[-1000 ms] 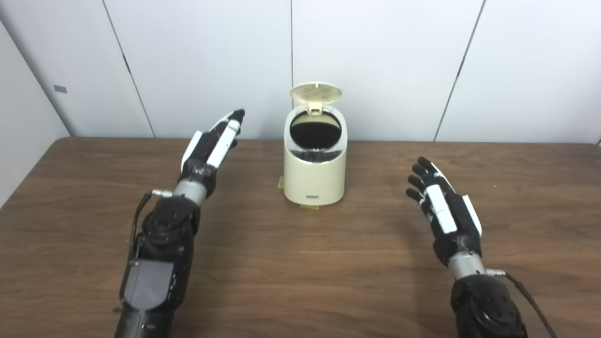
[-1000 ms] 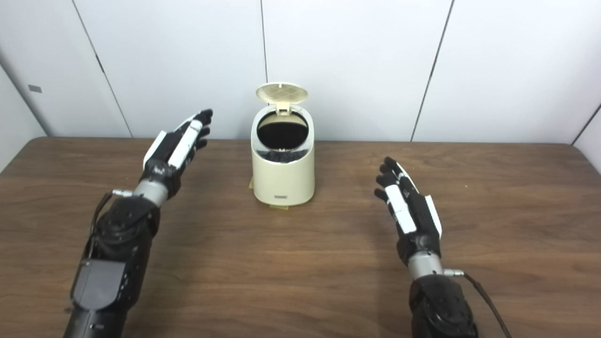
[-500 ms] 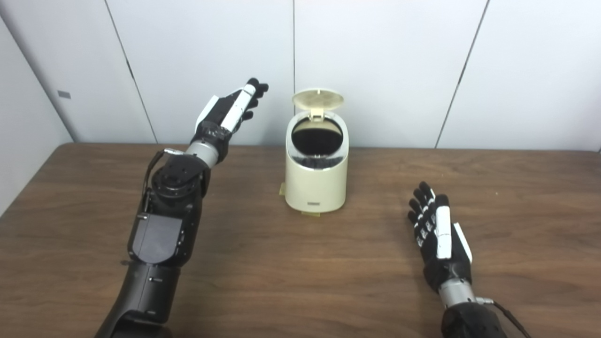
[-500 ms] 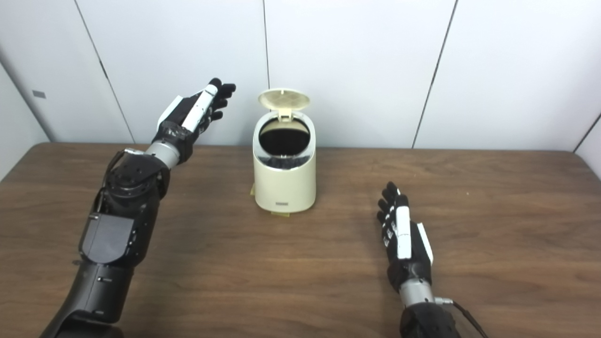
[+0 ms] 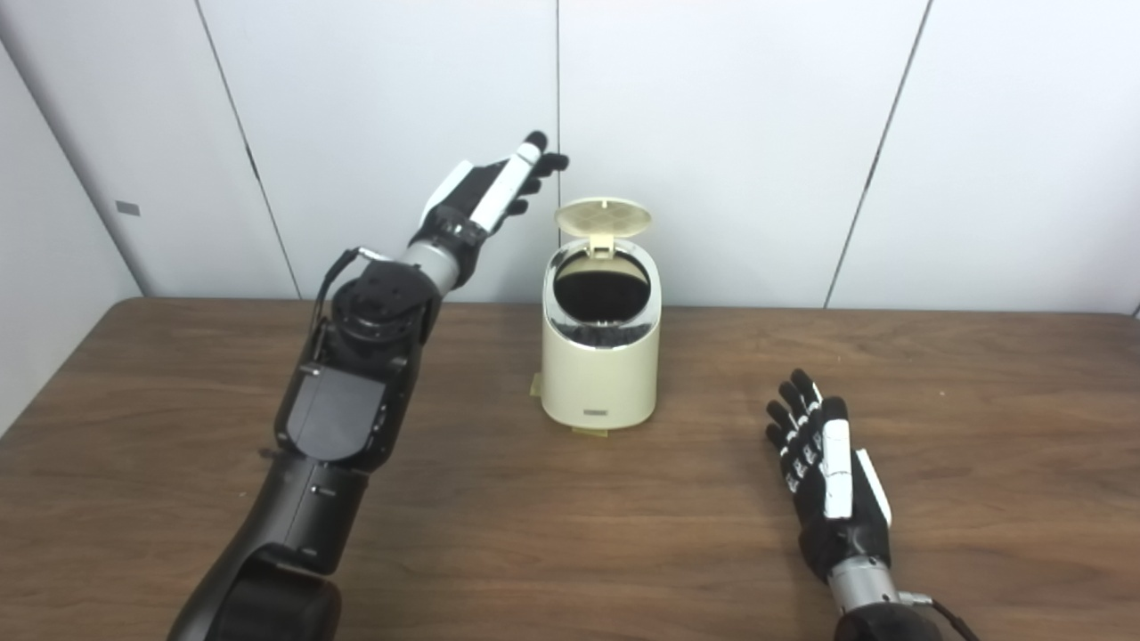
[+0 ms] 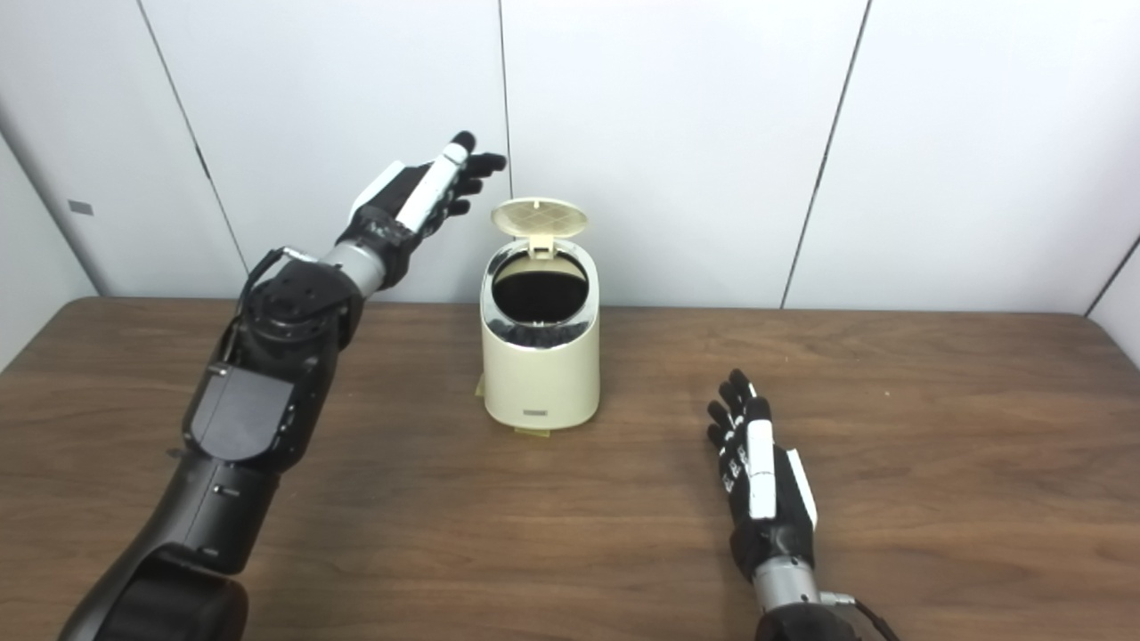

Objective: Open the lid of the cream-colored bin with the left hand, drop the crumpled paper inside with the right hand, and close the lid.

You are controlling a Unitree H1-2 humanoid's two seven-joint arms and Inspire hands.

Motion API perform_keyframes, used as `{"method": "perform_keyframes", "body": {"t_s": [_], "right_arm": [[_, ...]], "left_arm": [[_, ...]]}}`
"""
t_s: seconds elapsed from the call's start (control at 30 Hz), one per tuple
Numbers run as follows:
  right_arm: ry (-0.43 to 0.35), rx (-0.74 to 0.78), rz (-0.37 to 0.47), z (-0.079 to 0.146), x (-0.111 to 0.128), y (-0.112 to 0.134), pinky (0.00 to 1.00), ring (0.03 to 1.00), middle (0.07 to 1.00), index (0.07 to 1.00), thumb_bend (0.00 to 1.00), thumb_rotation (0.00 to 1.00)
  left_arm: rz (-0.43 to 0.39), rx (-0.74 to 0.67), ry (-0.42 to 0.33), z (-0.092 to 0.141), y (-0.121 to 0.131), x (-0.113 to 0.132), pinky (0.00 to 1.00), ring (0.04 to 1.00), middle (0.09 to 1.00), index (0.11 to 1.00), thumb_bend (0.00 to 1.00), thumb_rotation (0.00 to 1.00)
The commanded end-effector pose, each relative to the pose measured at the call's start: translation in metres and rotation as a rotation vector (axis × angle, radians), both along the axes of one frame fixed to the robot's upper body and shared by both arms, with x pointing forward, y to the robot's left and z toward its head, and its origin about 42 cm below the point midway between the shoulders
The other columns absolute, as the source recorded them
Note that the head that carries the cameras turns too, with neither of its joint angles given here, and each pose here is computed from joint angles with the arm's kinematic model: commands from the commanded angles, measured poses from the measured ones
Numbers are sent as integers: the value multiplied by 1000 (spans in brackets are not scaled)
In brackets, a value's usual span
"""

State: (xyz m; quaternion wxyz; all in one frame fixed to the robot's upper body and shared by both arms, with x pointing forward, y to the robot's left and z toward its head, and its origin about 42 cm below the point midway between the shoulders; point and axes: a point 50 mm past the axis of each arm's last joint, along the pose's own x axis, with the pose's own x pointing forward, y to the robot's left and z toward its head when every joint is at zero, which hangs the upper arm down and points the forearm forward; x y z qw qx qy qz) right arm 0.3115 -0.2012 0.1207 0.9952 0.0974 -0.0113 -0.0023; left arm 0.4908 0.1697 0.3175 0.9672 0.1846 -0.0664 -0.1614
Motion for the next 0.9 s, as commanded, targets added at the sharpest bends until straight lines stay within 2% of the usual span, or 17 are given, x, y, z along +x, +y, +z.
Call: {"method": "perform_keyframes", "body": {"t_s": [0.0,0.13,0.2,0.27,0.33,0.37,0.43,0.53,0.73,0.87], "right_arm": [[-12,4,11,4,3,2,994,960,979,986,591,1000],[-5,-5,10,3,3,3,1000,967,974,999,592,1000],[6,-7,7,1,3,3,1000,974,968,1000,601,1000],[17,-20,6,0,3,3,1000,988,968,1000,609,1000],[24,-43,7,-1,4,4,1000,996,970,1000,615,1000],[26,-49,8,-1,4,5,1000,997,967,1000,621,1000],[28,-55,11,-2,4,8,1000,995,961,1000,626,1000],[31,-83,17,-3,4,10,1000,994,955,1000,655,1000],[32,-98,14,-3,4,10,1000,999,957,1000,673,1000],[27,-110,19,-2,3,10,1000,1000,957,1000,665,1000]], "left_arm": [[-23,67,-165,42,-4,2,965,938,905,808,460,1000],[-44,203,-277,45,-13,-3,982,944,876,765,469,1000],[-38,301,-330,46,-17,-6,997,937,841,739,521,1000],[-28,369,-363,46,-19,-12,990,930,851,721,563,1000],[-19,434,-414,46,-20,-17,942,926,860,714,618,1000],[-21,485,-459,46,-20,-19,847,907,868,701,631,1000],[-31,584,-535,46,-21,-22,782,900,879,695,629,1000],[-45,707,-612,46,-22,-26,786,920,906,685,637,1000],[-42,862,-728,47,-25,-36,811,945,910,690,621,1000],[-50,914,-763,46,-26,-38,791,937,904,684,602,1000]]}}
